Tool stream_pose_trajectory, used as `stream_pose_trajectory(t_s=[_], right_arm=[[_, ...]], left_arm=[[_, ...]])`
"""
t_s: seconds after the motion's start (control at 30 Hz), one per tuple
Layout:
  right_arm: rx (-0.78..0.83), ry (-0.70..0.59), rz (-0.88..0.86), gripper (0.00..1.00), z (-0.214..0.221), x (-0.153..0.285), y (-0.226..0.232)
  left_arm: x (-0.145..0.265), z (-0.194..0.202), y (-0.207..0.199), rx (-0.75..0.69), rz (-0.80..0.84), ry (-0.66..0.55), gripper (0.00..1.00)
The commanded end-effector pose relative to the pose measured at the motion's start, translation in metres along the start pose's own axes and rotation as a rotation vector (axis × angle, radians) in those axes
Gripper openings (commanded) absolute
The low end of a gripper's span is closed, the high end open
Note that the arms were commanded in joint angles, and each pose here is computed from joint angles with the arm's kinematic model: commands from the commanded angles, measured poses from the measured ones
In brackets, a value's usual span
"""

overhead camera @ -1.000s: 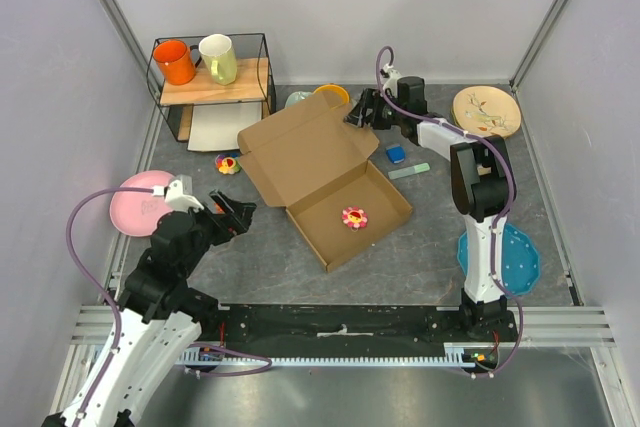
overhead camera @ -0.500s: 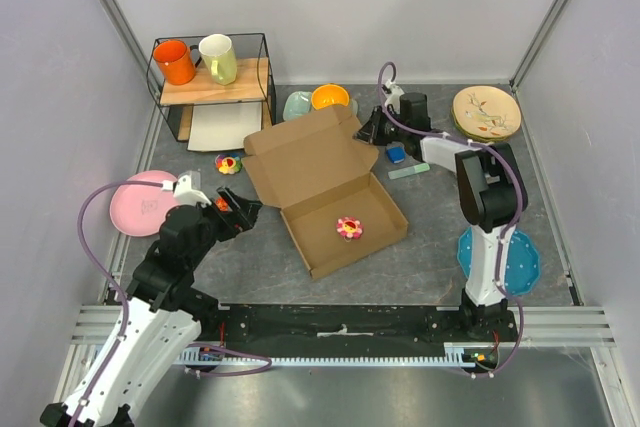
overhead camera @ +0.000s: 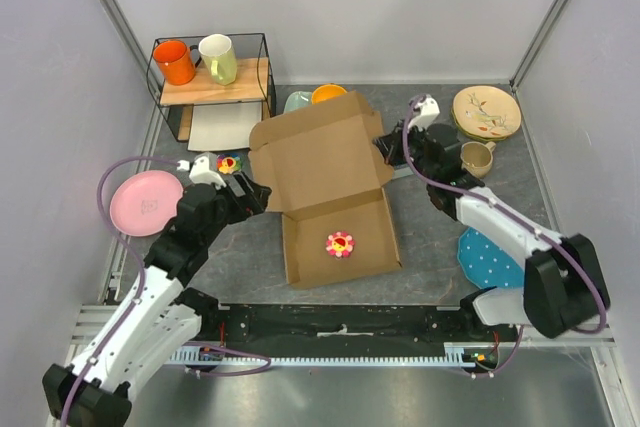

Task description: Fold the paper box

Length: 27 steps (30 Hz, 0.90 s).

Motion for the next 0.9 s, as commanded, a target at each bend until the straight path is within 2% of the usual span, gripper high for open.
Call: stream_pose_trajectory(t_s=[0.0,0.13,0.3,0.4,0.6,0.77,0.87], right_arm=[[0.006,-0.069,0.096,0.00,0.018,0.037,-0.007],[-0.006,-0.070,0.113,0.00,0.040,0.067,-0.012],[0.001,-0.104,0.116,0.00,0.047,0.092,-0.013],[-0.007,-0.104,0.108,0.00,0.053,0.100,-0.015],[-0.019,-0.116,0.089,0.00,0.055,0.106,-0.014],[-0.025,-0.117,0.088,0.00,0.055,0.104,-0.014],[-0.027,-0.104,0.063,0.00,0.056,0.105,-0.011]], left_arm=[[-0.016,-0.015,-0.002,-0.107,0.019,-0.096,0.97],[-0.022,-0.027,-0.007,-0.186,0.073,-0.136,0.99],[-0.041,-0.031,-0.006,-0.283,0.093,-0.026,0.98],[-0.046,-0.027,-0.003,-0.260,0.207,0.058,0.95],[-0.053,-0.009,0.003,-0.210,0.270,0.188,0.87],[-0.064,-0.001,-0.001,-0.189,0.368,0.221,0.82],[-0.074,0.005,0.001,-0.176,0.369,0.279,0.80]])
Point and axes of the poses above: each gripper's point midway between its finger pads, its own x axis back along the fingers, its own y axis along the line the jaws close on, z = x × y, the point moved 9 cm from there along x, back along the fingers, and after that the axes turned 12 degrees about -x, right-handed, at the moved point
